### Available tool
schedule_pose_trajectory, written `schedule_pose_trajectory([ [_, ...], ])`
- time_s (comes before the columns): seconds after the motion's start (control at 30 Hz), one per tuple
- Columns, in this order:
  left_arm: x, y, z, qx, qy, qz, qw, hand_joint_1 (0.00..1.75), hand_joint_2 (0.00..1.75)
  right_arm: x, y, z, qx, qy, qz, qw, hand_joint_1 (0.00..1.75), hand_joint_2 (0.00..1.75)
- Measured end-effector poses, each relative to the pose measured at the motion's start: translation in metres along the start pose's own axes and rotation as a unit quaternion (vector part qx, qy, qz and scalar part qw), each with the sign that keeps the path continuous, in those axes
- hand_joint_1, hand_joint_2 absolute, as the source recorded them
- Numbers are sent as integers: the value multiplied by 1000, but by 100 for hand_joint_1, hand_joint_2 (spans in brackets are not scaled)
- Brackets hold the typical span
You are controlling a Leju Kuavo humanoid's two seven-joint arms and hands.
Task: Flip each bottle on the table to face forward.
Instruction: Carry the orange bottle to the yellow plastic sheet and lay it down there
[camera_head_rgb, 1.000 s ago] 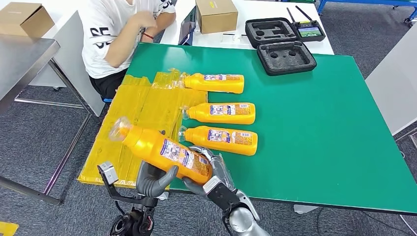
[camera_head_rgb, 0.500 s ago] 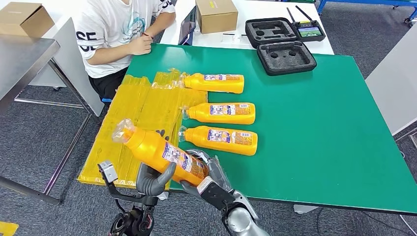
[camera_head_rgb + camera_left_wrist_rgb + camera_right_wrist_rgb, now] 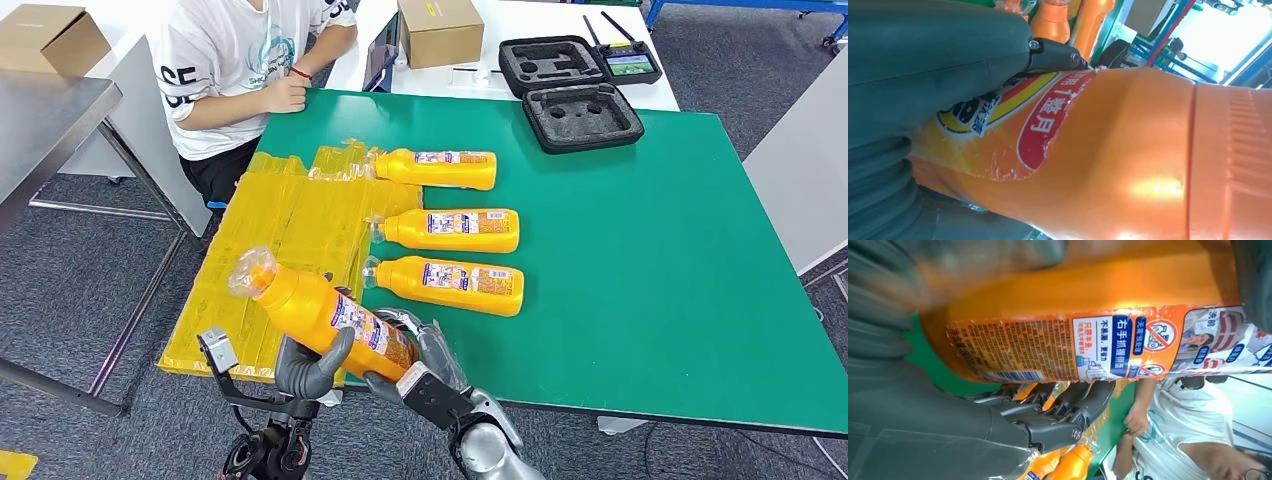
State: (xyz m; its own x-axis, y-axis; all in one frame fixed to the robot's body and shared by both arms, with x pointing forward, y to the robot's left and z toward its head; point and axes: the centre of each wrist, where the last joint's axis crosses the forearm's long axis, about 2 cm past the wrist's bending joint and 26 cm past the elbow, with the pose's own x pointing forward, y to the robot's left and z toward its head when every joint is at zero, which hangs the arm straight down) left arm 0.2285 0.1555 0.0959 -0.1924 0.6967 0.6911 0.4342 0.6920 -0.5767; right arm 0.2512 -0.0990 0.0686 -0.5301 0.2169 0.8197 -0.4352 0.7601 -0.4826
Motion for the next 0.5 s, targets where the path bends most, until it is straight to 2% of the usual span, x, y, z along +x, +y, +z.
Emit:
schedule_pose_trajectory([
  [0.03, 0, 0, -1, -1, -1, -1, 1000, 175, 175, 0, 0, -1, -1, 0, 3, 1000, 3, 175],
  [0.17, 1, 1, -5, 1, -4, -29, 1000, 175, 175, 2, 1, -4, -10, 1, 11, 1000, 0, 0],
  [0.3, 4, 5, -9, 22, -25, -148, 988, 175, 175, 7, -1, -5, -38, -6, 7, 999, 0, 0],
  [0.43, 14, 15, -13, 39, -66, -329, 941, 175, 175, 20, -10, -6, -78, -41, -22, 996, 0, 0],
  [0.5, 19, 20, -16, 45, -81, -378, 921, 175, 175, 28, -16, -6, -91, -59, -33, 994, 0, 0],
])
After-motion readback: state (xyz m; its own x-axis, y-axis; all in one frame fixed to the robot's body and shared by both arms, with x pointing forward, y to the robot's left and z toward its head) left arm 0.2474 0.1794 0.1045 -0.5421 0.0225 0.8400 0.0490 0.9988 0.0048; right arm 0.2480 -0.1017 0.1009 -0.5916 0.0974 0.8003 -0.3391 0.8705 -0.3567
